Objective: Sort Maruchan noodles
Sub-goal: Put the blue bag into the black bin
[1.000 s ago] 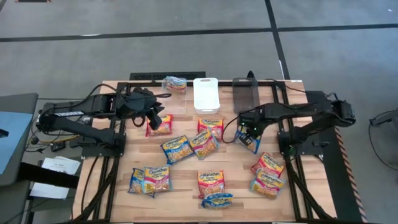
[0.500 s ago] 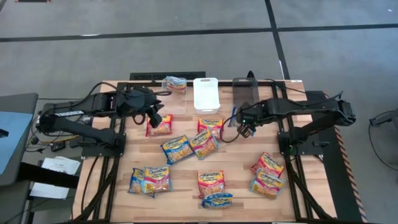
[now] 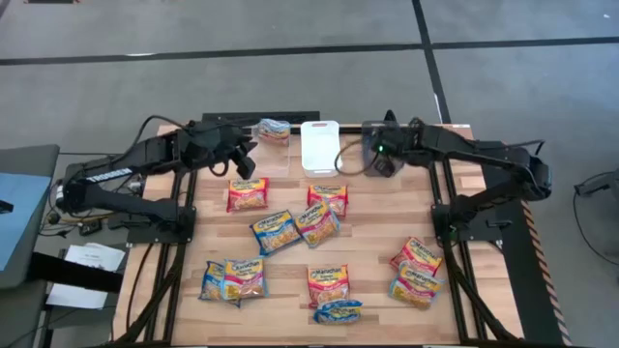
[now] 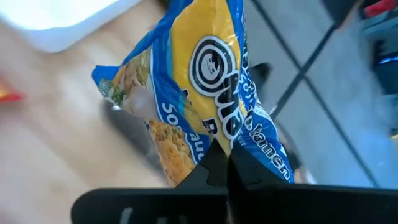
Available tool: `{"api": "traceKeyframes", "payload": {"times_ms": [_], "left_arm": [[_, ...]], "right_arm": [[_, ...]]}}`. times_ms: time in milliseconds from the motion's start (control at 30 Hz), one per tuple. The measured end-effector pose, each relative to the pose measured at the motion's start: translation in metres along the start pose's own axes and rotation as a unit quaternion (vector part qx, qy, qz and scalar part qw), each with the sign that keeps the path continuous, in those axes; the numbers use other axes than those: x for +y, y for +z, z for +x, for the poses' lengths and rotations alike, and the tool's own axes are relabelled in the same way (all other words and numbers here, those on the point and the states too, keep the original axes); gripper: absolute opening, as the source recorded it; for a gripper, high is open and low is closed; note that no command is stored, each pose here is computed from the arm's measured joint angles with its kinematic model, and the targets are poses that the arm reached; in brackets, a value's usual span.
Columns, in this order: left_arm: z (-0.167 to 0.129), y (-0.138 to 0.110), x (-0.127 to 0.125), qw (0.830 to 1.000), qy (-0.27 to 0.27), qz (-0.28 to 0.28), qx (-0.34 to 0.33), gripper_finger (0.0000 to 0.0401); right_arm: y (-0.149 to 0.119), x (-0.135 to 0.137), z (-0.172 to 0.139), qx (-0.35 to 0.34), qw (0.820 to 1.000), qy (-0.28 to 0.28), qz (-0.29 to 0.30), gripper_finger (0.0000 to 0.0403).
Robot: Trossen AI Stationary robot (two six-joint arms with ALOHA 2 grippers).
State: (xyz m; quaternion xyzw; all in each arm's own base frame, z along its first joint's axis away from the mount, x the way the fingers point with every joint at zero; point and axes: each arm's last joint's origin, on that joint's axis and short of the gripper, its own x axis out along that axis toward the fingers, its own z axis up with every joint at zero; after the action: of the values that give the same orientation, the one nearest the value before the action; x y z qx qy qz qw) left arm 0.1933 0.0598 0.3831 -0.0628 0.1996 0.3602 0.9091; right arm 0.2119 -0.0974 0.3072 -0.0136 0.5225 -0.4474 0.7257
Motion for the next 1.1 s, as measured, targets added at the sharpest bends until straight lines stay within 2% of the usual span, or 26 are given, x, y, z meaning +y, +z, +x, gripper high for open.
{"api": "traceKeyframes", "payload": {"times_ms": [267, 500, 1100], "left_arm": [[0.005, 0.005, 0.010, 1.000, 0.024, -0.013, -0.014, 0.0087], [0.007, 0.006, 0.015, 0.999, 0.036, -0.021, -0.018, 0.0087], [0.010, 0.008, 0.025, 0.997, 0.059, -0.035, -0.021, 0.0087]], "right_arm": [[0.021, -0.033, 0.024, -0.036, 0.997, -0.054, -0.037, 0.0004], [0.030, -0.050, 0.055, -0.016, 0.997, -0.069, -0.045, 0.0004], [0.041, -0.029, 0.133, 0.058, 0.995, -0.046, -0.066, 0.0004]]}}
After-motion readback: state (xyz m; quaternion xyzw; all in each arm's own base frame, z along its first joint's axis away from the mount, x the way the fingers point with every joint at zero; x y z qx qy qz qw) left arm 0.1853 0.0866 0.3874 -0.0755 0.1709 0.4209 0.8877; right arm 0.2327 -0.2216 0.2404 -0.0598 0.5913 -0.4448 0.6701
